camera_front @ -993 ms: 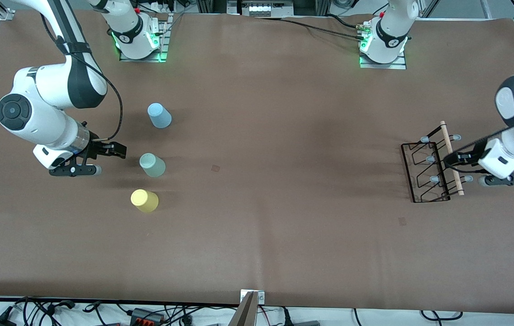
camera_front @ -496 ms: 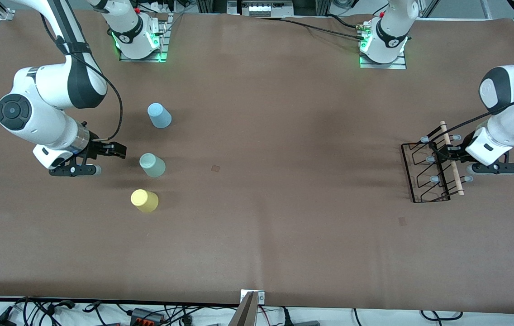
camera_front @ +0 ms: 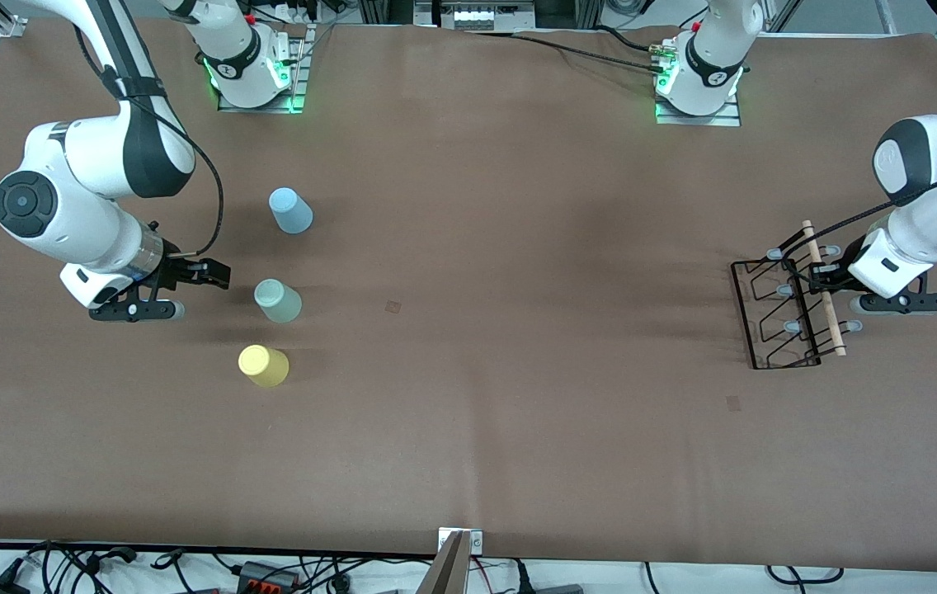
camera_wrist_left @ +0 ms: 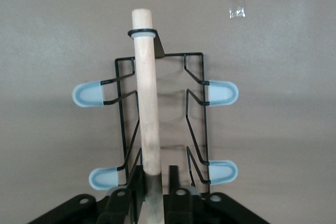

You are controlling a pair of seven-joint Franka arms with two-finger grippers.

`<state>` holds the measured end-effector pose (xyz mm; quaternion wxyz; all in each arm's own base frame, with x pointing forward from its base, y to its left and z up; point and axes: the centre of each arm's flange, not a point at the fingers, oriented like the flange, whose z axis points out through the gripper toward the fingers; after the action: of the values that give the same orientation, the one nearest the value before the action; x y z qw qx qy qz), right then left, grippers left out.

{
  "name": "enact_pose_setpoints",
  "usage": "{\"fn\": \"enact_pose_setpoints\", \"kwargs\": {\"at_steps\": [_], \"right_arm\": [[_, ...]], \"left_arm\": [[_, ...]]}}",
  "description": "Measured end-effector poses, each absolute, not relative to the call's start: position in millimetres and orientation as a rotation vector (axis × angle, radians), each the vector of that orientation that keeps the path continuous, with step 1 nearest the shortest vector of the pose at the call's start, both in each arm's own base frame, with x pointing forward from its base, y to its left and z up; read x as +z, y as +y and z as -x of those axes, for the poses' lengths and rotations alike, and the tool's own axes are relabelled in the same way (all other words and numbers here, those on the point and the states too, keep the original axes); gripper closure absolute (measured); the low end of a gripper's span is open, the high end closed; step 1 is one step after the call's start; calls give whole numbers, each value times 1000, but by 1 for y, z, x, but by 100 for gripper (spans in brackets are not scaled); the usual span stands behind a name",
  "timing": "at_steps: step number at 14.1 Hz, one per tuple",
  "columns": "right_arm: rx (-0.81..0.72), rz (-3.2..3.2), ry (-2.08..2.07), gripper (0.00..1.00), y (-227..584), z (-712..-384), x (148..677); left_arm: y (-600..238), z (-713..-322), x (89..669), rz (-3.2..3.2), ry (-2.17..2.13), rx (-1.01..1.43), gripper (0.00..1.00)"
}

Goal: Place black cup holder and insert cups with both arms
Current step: 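Grasp the rack handle with the left gripper while the right gripper lowers, then carry the rack to mid-table with the left gripper while the right grasps teal cup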

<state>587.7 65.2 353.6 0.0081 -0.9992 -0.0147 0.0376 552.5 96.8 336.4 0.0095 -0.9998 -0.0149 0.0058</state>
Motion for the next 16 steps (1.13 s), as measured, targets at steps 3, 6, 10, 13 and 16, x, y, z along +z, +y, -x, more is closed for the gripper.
{"fn": "enact_pose_setpoints", "kwargs": {"at_steps": [3, 6, 10, 13, 16], "right_arm": [[117, 3123, -46, 0, 65, -588, 354], [117, 3123, -47, 0, 66, -588, 354], [102, 3122, -14, 0, 68, -589, 352], [78, 3120, 25, 0, 89, -591, 341], [63, 3117, 24, 0, 114, -590, 322]], "left_arm": [[98, -550, 334, 3124, -54, 47, 79], [98, -549, 334, 3125, -58, 59, 84], [99, -552, 342, 3124, -58, 63, 84], [92, -572, 382, 3122, -29, 51, 84], [39, -600, 443, 3122, 115, -46, 84]]}}
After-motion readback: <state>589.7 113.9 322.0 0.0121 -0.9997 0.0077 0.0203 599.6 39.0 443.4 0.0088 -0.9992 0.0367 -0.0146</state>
